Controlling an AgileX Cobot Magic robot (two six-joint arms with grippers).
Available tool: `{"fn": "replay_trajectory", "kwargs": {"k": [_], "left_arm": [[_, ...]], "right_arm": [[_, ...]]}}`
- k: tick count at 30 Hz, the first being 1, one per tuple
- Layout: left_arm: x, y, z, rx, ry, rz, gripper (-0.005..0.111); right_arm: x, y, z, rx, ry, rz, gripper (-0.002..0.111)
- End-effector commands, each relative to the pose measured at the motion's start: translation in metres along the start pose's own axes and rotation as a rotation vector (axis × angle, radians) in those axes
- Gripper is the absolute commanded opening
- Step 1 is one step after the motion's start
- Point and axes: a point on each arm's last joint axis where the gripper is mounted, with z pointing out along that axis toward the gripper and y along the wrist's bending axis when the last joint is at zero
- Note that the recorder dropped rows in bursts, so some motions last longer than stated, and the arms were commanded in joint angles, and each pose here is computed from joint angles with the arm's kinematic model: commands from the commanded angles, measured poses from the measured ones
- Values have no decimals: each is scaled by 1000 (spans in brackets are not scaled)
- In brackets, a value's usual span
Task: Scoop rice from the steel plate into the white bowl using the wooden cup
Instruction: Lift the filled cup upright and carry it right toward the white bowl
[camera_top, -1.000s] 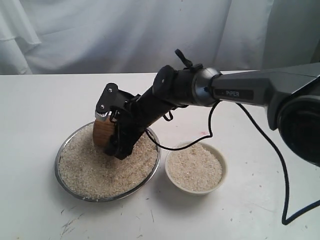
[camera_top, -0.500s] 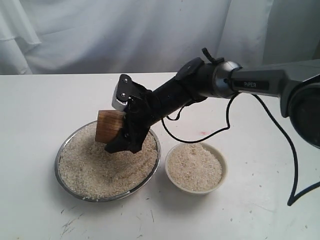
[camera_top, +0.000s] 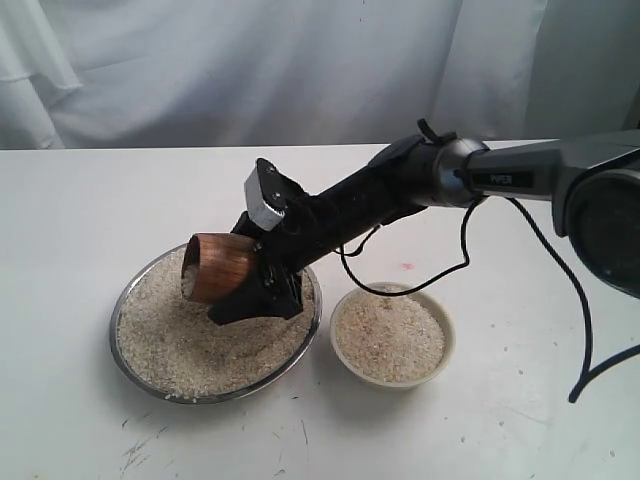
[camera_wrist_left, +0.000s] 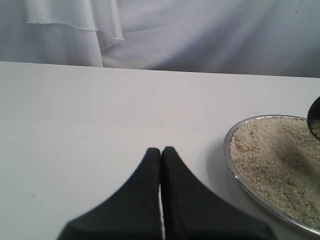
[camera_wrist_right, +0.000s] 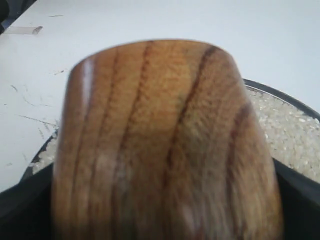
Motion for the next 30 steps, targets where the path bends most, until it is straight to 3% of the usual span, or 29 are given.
{"fn": "replay_trajectory", "kwargs": {"k": [1,18,30], "left_arm": [[1,0,0,3,-6,1,0],[1,0,0,3,-6,1,0],[1,0,0,3,-6,1,0]], "right_arm": [[-7,4,-8,-44,-60,-10,0],[-27,1,-85,74,-23,-83,0],[-5,37,-130,87,80,-54,0]]}}
